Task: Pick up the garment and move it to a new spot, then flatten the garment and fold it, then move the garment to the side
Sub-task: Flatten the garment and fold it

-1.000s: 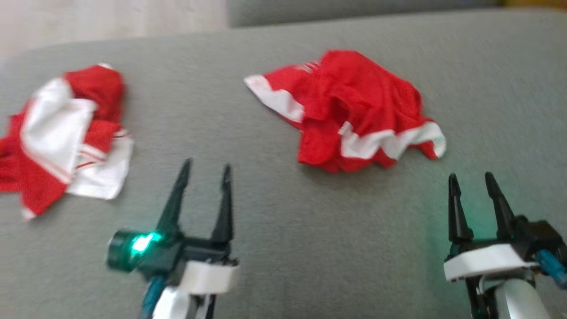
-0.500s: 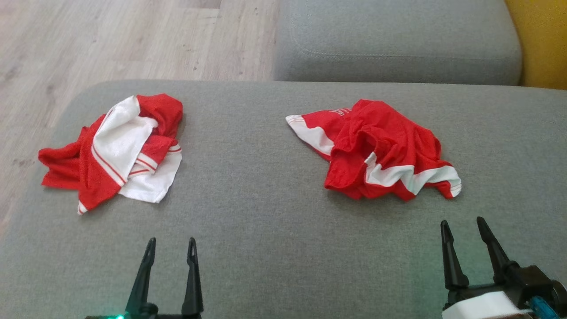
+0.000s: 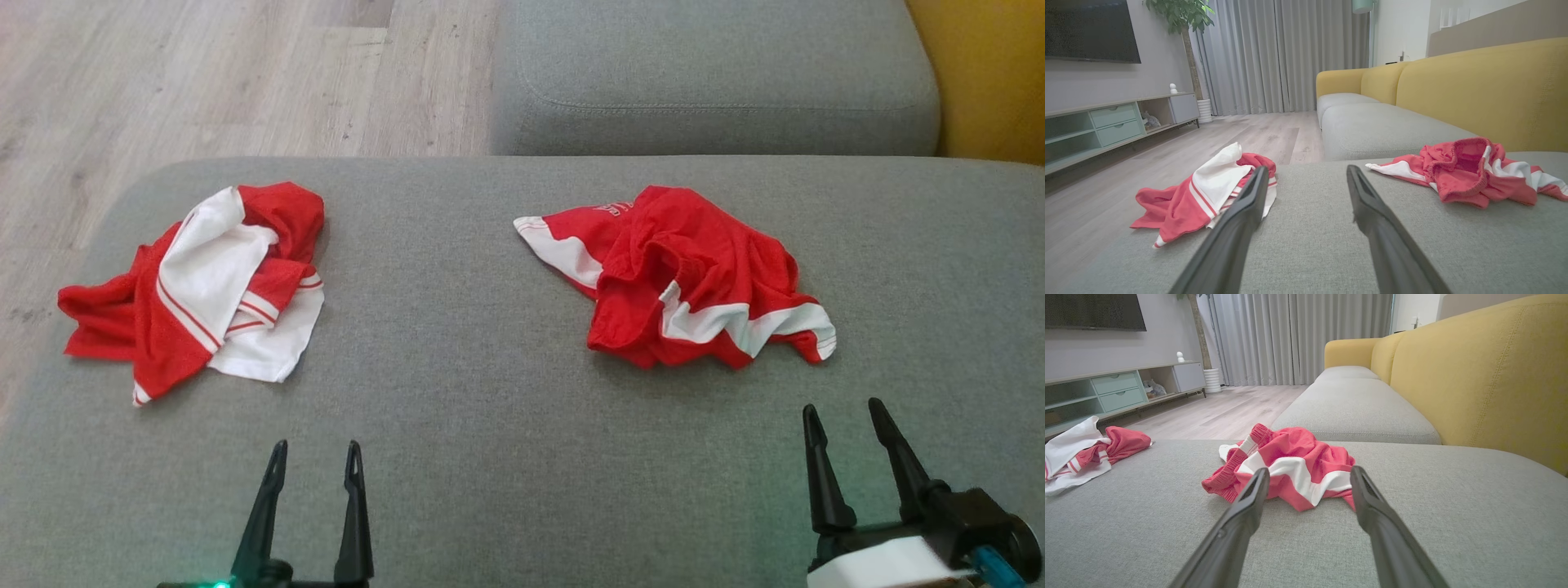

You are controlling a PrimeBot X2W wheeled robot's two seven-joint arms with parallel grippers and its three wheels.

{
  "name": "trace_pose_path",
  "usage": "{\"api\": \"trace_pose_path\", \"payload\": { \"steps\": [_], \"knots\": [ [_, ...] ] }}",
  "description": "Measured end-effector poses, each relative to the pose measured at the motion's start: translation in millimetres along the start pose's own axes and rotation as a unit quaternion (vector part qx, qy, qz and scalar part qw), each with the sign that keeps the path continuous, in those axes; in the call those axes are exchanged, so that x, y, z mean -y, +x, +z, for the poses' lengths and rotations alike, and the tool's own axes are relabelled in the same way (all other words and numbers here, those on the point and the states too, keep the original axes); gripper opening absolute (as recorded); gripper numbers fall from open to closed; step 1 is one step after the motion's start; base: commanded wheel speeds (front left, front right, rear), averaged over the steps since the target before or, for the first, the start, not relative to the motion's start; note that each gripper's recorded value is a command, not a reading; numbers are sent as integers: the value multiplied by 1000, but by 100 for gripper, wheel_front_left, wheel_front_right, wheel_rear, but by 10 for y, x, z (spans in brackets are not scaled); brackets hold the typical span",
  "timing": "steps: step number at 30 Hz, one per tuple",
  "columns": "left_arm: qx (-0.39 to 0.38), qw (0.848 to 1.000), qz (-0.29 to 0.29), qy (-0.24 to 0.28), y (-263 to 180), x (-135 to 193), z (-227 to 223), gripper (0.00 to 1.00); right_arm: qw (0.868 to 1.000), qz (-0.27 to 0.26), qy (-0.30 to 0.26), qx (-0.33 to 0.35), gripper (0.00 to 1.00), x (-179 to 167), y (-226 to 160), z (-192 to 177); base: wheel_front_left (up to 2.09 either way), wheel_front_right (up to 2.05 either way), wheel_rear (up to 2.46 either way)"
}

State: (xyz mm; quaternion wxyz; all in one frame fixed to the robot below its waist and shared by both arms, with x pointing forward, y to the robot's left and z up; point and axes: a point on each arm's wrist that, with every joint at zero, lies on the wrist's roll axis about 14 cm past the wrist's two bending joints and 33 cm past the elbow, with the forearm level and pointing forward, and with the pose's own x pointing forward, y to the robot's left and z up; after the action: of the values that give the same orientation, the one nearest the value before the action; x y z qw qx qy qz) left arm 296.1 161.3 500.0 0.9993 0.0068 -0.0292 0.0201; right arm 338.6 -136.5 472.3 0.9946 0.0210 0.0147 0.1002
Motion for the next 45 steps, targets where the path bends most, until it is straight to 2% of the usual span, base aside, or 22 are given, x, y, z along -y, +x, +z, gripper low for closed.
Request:
{"api": "trace_pose_path", "payload": {
  "steps": [32,40,45],
  "knots": [
    [-53,998,-27,20,19,103,-333,100,999,-22,31,-15,100,78,-100,-113,0,0,0],
    [-38,991,-125,22,369,571,-294,100,997,-57,38,-22,100,248,-226,-164,0,0,0],
    [-30,976,-214,21,713,1078,-295,100,997,-69,37,-16,100,337,-125,-119,0,0,0]
  ]
}}
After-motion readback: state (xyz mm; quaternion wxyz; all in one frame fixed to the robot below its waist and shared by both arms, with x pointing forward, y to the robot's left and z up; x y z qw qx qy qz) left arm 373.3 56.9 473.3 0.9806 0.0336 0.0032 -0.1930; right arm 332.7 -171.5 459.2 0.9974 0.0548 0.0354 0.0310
